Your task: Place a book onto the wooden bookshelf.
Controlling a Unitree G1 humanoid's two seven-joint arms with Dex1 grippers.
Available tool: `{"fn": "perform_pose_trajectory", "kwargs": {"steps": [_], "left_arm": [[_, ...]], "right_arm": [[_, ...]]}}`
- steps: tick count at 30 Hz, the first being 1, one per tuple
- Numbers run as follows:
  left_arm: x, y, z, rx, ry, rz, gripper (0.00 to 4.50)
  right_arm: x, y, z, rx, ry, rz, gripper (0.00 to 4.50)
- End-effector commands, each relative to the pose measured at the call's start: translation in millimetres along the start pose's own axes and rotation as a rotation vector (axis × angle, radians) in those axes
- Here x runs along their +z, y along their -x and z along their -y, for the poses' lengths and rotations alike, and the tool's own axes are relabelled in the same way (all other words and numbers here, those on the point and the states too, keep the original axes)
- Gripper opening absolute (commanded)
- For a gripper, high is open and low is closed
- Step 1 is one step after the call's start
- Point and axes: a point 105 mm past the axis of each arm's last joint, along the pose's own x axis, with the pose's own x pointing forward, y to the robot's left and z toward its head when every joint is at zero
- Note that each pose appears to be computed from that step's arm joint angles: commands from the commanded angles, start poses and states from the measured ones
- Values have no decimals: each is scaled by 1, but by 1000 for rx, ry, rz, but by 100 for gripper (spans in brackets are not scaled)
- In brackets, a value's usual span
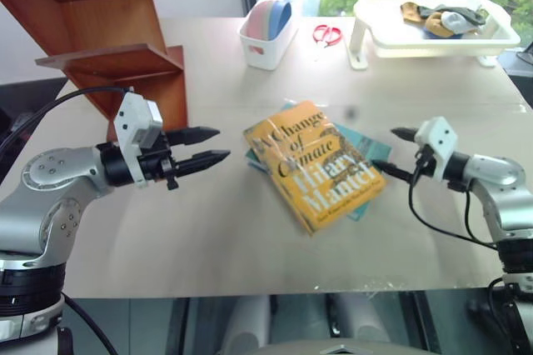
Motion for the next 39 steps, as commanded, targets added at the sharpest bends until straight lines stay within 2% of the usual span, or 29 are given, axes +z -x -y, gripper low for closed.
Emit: {"fn": "perform_pose_trajectory", "kwargs": {"steps": [1,9,13,18,23,30,35,39], "left_arm": [[8,5,0,20,-38,17,242],[4,6,-1,29,-15,16,242],[-4,6,-1,44,38,13,242],[-25,-1,4,40,159,20,242],[-48,-7,5,61,404,86,242],[-89,-15,45,-141,714,43,242],[-84,-27,34,-146,900,195,242],[-92,-30,33,-159,1016,187,242]], "right_arm": [[22,-10,-17,56,35,73,450],[33,-24,-38,124,19,102,450],[36,-17,-22,76,10,105,450],[51,14,-5,72,-46,161,450],[65,55,1,131,-36,141,450],[90,99,11,161,-31,81,450],[108,115,-2,237,28,110,450],[113,123,-17,300,65,133,450]]}}
